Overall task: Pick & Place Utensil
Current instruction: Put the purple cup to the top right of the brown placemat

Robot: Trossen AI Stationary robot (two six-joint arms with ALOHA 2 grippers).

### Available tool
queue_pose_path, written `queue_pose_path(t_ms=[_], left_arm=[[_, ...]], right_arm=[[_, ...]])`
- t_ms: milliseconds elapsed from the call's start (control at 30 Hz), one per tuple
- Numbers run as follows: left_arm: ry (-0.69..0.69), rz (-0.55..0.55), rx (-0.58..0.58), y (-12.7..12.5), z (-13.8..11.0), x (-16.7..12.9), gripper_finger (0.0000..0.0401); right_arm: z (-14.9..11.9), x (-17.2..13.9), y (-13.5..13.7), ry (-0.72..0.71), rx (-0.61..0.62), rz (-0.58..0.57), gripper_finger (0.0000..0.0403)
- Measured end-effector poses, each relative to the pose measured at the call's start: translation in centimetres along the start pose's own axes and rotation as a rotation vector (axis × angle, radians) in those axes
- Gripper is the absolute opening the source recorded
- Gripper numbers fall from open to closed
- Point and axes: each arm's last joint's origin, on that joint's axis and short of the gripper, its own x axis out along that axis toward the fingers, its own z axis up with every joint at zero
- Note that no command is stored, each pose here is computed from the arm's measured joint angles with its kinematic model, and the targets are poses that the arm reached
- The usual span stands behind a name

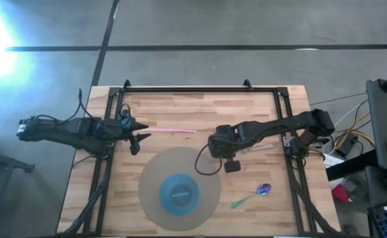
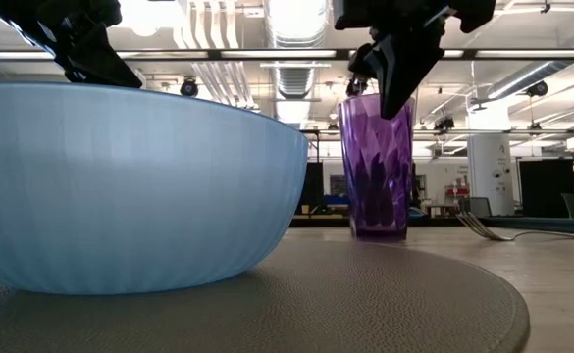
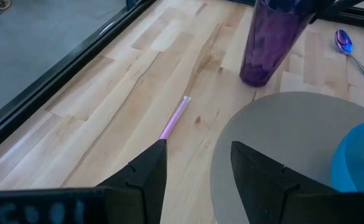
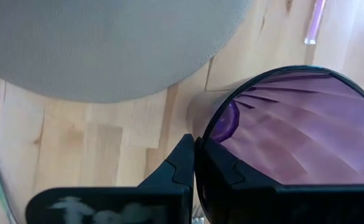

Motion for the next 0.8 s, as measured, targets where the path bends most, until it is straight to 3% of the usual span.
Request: queue_pose_path(t_ms=[400, 800], left_arm=[[0.0, -0.002, 0.001, -0.01, 0.0, 0.0, 0.017], [0.0, -0.002, 0.001, -0.01, 0.0, 0.0, 0.017]], right_arm=[[0.09, 0.21, 0.19, 0.007, -0.028, 0.006, 0.0012], [0.03, 0.33, 0.19, 0.015, -0.055, 0.006, 0.0046]])
